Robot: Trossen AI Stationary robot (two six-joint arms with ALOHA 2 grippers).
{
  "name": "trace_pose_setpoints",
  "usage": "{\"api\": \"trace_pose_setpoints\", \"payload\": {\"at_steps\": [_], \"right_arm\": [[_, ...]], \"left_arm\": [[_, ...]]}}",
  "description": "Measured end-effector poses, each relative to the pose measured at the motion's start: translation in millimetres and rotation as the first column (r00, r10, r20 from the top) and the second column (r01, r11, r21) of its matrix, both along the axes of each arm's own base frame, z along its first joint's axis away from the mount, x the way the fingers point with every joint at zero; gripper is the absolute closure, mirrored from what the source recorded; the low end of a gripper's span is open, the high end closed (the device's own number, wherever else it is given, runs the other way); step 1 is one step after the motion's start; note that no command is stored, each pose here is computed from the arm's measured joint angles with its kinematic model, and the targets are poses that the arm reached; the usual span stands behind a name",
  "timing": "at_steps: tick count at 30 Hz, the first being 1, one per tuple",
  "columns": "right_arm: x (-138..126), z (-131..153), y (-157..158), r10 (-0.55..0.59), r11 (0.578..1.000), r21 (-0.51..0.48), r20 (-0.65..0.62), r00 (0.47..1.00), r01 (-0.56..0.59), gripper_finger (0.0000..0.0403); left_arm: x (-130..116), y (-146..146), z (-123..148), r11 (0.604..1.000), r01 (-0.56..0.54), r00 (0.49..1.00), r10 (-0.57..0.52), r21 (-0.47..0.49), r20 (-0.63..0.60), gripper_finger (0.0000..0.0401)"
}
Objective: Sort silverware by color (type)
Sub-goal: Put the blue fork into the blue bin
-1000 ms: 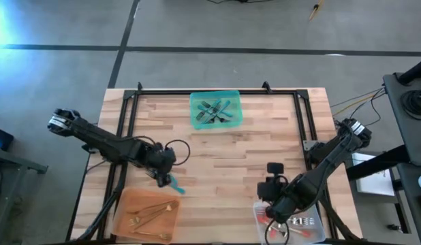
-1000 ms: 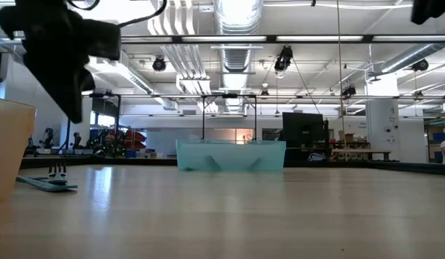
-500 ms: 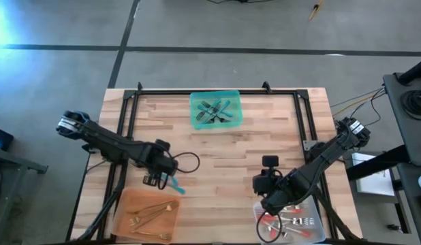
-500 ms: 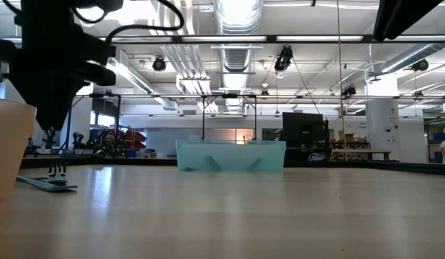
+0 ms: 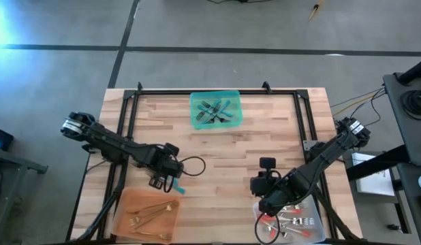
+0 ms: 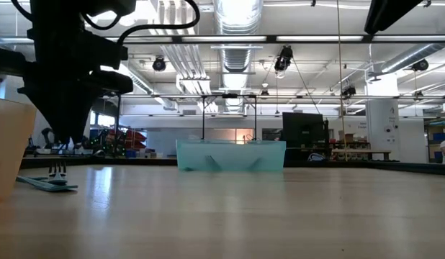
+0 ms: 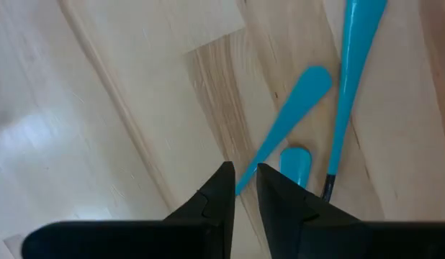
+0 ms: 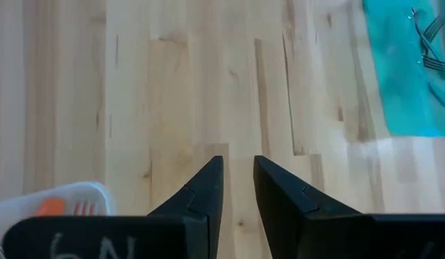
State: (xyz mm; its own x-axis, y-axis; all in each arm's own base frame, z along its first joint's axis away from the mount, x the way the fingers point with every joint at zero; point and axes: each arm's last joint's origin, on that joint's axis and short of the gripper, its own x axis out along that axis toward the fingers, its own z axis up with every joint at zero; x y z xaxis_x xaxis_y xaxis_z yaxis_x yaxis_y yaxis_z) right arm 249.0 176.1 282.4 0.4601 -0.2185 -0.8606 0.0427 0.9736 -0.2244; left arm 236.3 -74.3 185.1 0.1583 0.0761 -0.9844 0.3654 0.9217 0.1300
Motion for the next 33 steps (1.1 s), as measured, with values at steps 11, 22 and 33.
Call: {"api": "trace_pose_setpoints", "payload": {"at_steps": [11, 22, 33], "right_arm": [[2.5, 0.9, 2.0, 0.000, 1.000, 0.022, 0.028, 1.000, 0.000, 0.0335], [6.6, 3.0, -4.5, -0.051, 0.991, -0.113, 0.133, 0.990, 0.066, 0.0335], [6.9, 2.9, -4.4, -0.049, 0.992, -0.110, 0.131, 0.990, 0.064, 0.0335]], "left_arm": [[-0.5, 0.4, -5.7, 1.000, 0.001, 1.000, -0.001, 0.016, 0.023, 0.0358], [-11.2, 3.0, -11.3, 0.996, -0.091, 0.995, 0.091, -0.001, -0.042, 0.0352], [-15.8, 3.9, -26.0, 0.997, -0.077, 0.996, 0.075, -0.028, -0.053, 0.0287]]}}
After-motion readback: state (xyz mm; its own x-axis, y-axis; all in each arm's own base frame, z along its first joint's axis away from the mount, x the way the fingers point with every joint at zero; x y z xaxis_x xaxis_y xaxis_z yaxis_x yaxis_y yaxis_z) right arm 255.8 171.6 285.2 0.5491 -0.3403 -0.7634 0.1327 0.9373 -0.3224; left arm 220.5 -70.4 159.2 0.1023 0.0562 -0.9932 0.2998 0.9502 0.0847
